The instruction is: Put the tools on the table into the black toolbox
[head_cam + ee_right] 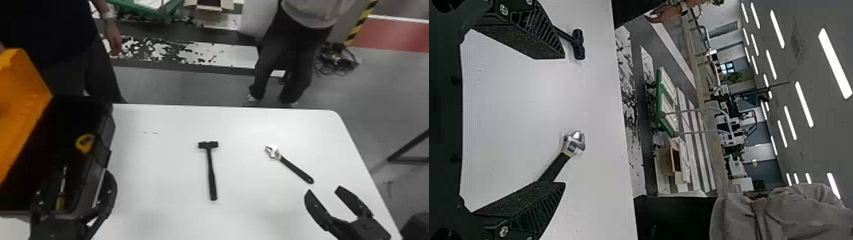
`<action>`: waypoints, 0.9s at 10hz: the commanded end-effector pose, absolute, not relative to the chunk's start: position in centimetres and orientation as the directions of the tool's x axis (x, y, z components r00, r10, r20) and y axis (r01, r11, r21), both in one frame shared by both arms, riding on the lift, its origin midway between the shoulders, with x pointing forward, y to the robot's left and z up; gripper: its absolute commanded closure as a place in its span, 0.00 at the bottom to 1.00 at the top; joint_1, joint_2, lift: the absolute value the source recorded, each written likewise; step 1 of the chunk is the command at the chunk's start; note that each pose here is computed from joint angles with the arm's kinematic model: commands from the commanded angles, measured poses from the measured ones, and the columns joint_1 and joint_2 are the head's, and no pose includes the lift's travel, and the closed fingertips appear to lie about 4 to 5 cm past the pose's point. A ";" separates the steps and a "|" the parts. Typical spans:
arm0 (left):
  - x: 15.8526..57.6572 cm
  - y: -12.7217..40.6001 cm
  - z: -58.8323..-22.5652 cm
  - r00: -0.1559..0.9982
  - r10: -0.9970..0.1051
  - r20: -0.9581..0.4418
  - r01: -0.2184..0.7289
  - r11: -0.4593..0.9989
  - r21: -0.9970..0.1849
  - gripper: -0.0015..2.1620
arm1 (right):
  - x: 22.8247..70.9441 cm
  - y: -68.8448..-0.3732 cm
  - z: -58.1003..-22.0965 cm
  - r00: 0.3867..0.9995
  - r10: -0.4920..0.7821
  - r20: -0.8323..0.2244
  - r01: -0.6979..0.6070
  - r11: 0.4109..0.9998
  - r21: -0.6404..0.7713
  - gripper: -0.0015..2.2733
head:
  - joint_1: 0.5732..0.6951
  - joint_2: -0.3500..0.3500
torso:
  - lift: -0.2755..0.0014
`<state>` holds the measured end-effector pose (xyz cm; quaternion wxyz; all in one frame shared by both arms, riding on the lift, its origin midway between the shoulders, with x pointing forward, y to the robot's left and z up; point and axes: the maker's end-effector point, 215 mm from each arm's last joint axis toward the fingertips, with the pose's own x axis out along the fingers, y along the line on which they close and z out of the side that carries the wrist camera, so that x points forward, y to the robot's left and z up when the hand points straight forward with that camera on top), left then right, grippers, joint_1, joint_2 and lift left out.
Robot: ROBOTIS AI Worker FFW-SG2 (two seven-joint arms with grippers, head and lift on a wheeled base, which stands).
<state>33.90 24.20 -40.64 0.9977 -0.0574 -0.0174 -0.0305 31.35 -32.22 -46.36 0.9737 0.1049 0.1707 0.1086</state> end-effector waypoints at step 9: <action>35.1 22.3 -41.4 0.996 -0.078 0.039 0.082 0.989 -0.125 0.04 | 37.0 -33.8 -48.9 0.845 0.250 -0.473 -0.115 0.948 0.295 0.05 | 1.00 0.25 | 0.85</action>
